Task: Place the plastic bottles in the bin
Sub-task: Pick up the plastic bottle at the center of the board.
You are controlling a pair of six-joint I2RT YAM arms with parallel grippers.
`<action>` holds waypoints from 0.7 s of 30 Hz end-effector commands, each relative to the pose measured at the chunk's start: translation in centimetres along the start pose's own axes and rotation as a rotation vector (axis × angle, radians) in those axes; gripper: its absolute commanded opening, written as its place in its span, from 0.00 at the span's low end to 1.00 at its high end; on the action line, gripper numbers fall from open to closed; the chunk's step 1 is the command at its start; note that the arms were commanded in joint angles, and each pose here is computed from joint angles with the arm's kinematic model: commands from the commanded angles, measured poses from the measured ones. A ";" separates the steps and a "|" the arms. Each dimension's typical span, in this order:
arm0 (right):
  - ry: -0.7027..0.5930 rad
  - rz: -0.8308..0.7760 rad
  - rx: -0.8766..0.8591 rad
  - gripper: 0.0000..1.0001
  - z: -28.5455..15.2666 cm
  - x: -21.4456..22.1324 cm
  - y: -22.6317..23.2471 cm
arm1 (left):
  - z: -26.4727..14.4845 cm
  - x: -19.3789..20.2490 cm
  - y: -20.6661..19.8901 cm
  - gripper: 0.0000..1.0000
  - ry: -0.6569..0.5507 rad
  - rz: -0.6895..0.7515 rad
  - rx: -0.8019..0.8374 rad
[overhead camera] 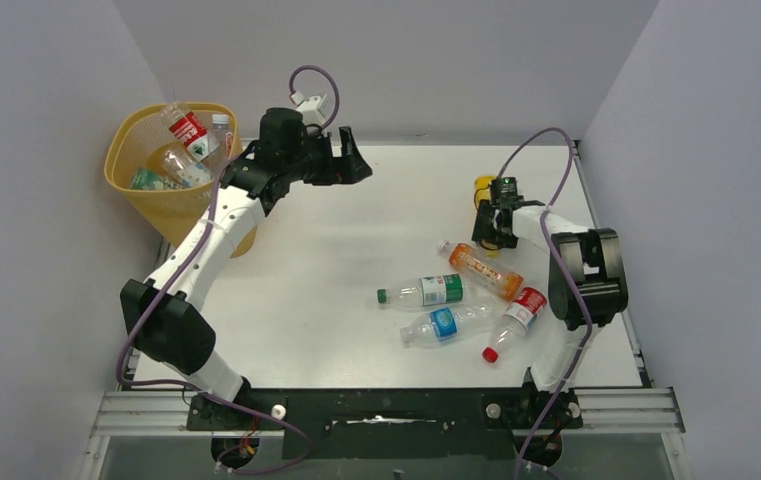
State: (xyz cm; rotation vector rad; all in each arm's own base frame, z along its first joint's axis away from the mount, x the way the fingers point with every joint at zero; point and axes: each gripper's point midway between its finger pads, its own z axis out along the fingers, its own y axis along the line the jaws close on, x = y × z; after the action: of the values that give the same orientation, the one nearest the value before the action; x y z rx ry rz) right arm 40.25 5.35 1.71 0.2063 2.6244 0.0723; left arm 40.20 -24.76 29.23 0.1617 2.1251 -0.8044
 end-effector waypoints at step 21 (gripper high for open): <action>-0.361 -0.175 -0.509 0.38 -16.8 -6.9 9.6 | 0.3 -1.8 -3.6 0.90 -0.102 -0.078 0.201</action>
State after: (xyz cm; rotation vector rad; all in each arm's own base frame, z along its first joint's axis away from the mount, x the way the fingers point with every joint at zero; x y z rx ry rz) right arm 40.12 8.65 13.85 0.0362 2.3643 0.3103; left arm 40.15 -26.30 28.75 0.1328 2.0980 -0.9343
